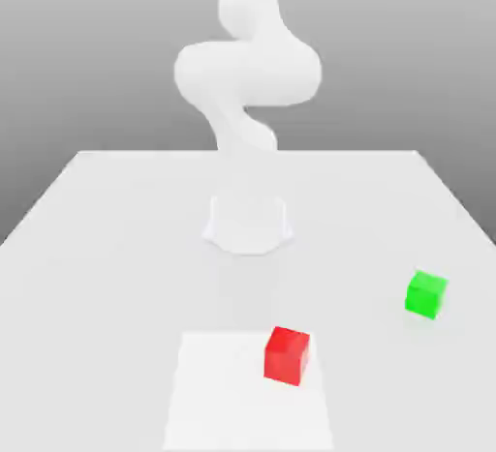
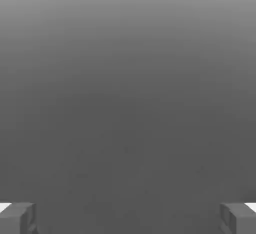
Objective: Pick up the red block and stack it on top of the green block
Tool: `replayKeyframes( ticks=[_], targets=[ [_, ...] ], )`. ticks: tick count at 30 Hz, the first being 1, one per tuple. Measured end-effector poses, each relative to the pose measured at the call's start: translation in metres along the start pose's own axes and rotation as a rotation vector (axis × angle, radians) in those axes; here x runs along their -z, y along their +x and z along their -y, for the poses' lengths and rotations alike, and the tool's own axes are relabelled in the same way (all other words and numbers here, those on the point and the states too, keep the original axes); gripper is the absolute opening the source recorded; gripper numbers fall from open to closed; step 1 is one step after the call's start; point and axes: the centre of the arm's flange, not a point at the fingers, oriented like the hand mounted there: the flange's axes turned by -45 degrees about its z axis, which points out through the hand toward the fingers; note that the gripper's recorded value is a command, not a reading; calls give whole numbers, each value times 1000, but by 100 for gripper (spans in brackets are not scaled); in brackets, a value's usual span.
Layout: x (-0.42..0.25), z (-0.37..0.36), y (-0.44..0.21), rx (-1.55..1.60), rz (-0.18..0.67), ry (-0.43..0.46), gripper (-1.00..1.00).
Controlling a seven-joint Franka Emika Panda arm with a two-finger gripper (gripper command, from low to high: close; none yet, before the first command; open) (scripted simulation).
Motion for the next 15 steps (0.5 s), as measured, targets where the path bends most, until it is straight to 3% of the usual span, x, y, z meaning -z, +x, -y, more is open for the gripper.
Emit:
replayKeyframes(
  ticks=[7,15],
  targets=[
    [-170,15,-70,-126,270,2,0],
    [-302,27,-213,-243,561,-83,0]
  ],
)
